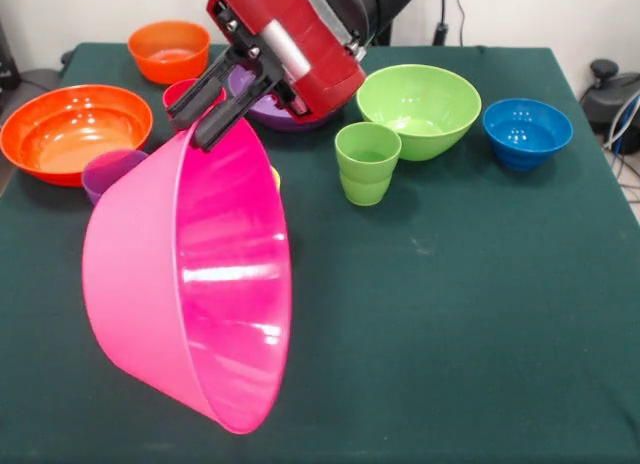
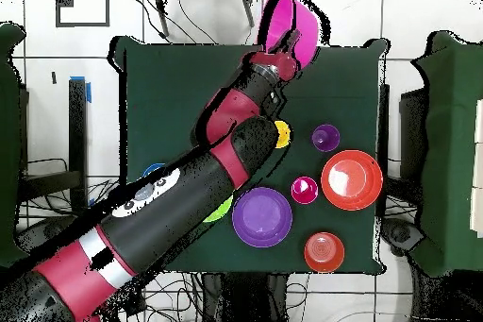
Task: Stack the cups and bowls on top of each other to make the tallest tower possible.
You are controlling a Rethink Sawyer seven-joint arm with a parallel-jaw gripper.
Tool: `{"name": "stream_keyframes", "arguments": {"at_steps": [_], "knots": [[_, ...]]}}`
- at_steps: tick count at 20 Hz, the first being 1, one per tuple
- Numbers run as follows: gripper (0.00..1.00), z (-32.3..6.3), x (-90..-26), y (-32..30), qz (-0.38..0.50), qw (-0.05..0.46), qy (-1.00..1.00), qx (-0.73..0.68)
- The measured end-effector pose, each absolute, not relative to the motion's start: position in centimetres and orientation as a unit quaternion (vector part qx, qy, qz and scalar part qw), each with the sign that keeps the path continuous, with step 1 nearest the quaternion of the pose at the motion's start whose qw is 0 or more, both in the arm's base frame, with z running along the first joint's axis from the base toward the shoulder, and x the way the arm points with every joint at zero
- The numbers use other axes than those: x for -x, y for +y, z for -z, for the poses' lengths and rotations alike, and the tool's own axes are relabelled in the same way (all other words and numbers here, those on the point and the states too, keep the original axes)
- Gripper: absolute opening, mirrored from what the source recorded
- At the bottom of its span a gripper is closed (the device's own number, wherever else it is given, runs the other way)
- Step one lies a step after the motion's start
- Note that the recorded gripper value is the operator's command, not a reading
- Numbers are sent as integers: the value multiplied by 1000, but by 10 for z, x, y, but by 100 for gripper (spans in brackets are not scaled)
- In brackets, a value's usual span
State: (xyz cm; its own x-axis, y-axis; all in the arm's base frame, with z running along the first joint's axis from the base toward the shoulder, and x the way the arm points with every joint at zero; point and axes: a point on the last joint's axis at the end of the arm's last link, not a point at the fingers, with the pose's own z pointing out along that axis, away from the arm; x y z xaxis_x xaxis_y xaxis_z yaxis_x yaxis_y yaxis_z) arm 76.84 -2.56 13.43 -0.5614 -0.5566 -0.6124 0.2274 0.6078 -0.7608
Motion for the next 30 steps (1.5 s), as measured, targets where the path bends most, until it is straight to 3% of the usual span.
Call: {"name": "stream_keyframes", "arguments": {"at_steps": [18, 30], "knots": [[0, -152, -753, -32, 505, 440, 717, 192], [0, -117, -738, -10, 527, 439, 697, 208]]}}
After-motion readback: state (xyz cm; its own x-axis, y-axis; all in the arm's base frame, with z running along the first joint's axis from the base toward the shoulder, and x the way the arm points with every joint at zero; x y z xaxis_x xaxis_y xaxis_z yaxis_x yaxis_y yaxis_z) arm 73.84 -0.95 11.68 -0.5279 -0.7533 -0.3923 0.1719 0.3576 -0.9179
